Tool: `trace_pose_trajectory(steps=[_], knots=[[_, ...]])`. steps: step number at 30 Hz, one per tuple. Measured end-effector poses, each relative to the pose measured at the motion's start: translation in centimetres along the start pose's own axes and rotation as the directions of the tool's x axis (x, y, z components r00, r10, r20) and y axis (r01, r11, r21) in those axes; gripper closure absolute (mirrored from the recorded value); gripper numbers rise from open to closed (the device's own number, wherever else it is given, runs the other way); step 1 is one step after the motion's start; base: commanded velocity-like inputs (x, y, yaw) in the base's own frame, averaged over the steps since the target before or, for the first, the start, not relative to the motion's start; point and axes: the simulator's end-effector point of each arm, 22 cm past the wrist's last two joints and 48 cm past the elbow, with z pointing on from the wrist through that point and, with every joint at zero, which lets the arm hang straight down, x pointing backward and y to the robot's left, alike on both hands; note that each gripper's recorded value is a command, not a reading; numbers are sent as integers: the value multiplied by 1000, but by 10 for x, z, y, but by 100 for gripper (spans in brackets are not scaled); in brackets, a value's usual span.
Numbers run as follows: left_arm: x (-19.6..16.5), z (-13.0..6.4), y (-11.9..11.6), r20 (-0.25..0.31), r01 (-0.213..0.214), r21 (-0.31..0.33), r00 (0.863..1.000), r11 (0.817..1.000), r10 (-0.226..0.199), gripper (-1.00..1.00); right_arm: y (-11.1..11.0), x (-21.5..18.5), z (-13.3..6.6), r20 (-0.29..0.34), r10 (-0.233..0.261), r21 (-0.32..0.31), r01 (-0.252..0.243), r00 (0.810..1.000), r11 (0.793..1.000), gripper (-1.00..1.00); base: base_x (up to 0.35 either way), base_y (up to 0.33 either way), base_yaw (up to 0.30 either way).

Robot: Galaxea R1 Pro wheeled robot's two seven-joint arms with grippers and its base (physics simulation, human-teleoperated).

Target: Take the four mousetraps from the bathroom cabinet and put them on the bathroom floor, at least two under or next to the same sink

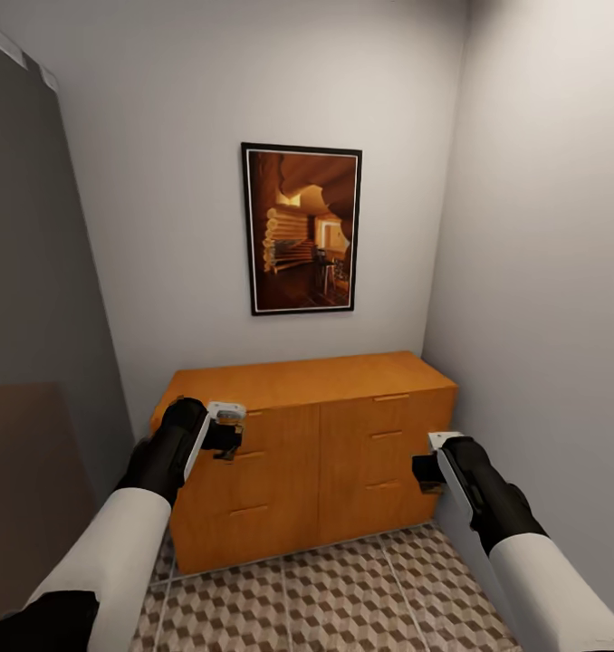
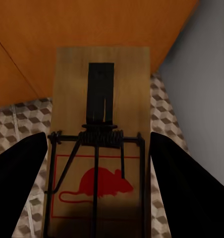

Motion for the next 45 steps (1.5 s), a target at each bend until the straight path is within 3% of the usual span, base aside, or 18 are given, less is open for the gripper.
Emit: trace_pose_trajectory(steps=[6,13,21,25,32,37,41,45], knots=[[29,11,-2,-44,2,1,999,1000,-1,100,1,9,5,8,2,-4,-2,1000,1000,100,-330,-98,0],[103,43,6,-121,-2,-47,993,999,-3,100,7,60,21,-54,-3,-9,3,999,1000,100,-330,-98,0],[200,98,17,-166,169,-63,970,984,-177,100,30,123,53,-113,-9,-31,5,994,1000,100,-330,-98,0],[238,114,17,-155,199,-110,964,974,-215,100,35,168,73,-145,-10,-33,6,989,999,100,-331,-98,0],[295,122,5,-209,191,-134,954,972,-216,100,38,229,89,-183,-15,-31,10,983,999,100,-331,-98,0],[310,123,15,-201,195,-149,954,970,-222,100,44,257,92,-212,-25,-36,17,977,999,100,-331,-98,0],[325,125,17,-179,208,-152,956,966,-234,100,47,278,93,-215,-78,-39,71,973,997,100,-331,-98,0],[336,124,16,-187,209,-154,953,966,-237,100,62,285,91,-224,-90,-58,79,970,995,100,-261,-68,0]])
